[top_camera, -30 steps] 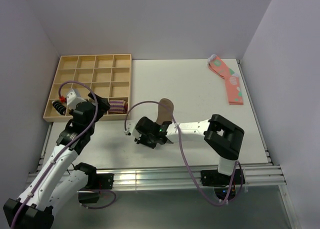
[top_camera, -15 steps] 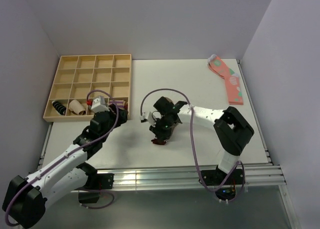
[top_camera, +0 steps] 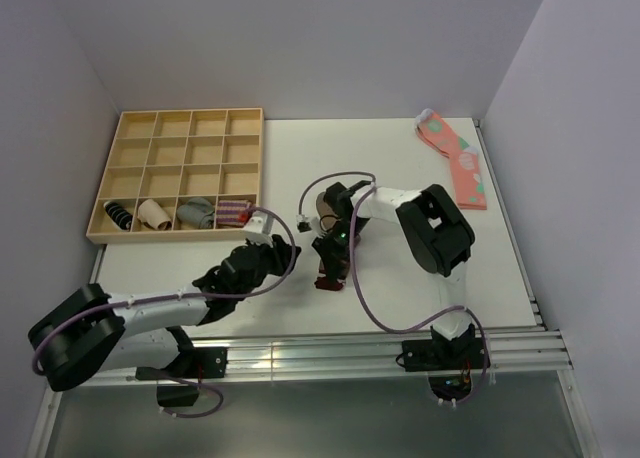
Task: Roll the socks
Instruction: Move the sock to the center of the board, then roll the sock at the center of the board.
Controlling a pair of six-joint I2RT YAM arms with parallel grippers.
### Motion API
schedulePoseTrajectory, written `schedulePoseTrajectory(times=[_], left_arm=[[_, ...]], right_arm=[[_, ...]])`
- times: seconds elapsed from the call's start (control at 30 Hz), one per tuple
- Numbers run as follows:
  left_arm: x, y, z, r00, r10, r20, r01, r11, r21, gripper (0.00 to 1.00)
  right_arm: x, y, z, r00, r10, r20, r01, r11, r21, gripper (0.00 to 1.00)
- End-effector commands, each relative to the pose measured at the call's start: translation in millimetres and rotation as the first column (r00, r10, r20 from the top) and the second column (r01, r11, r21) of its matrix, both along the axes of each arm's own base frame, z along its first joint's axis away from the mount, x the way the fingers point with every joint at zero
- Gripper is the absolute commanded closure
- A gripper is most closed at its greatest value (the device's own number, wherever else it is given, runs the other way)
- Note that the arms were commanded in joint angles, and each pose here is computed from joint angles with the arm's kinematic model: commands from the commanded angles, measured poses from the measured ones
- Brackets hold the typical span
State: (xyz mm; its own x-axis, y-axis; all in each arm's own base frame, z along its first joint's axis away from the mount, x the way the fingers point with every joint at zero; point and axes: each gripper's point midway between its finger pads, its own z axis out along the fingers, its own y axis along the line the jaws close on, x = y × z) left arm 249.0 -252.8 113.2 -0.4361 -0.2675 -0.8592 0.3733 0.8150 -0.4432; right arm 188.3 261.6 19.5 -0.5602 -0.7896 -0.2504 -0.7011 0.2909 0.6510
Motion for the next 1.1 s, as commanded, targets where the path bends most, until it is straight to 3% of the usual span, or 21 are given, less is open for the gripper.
schedulePoseTrajectory(times=[0.0,0.23,0.47,1.07], left_arm=[[-8,-31,29,0.982,-0.115,0.147,0.123,0.991,-0.047,0.58],[-32,-66,17,0.933,-0.321,0.162,0.327,0.945,-0.008,0.6],[-51,-93,-5,0.87,-0.478,0.118,0.475,0.878,0.057,0.54],[-57,-123,-52,0.824,-0.567,0.028,0.551,0.811,0.195,0.58]], right_arm=[[2,0,16,0.996,-0.027,-0.084,0.029,0.999,0.025,0.94],[8,-12,12,0.976,-0.076,-0.205,0.083,0.996,0.023,0.94],[11,-20,14,0.964,-0.105,-0.245,0.116,0.993,0.031,0.95],[12,-29,8,0.949,-0.123,-0.291,0.133,0.991,0.017,0.97]])
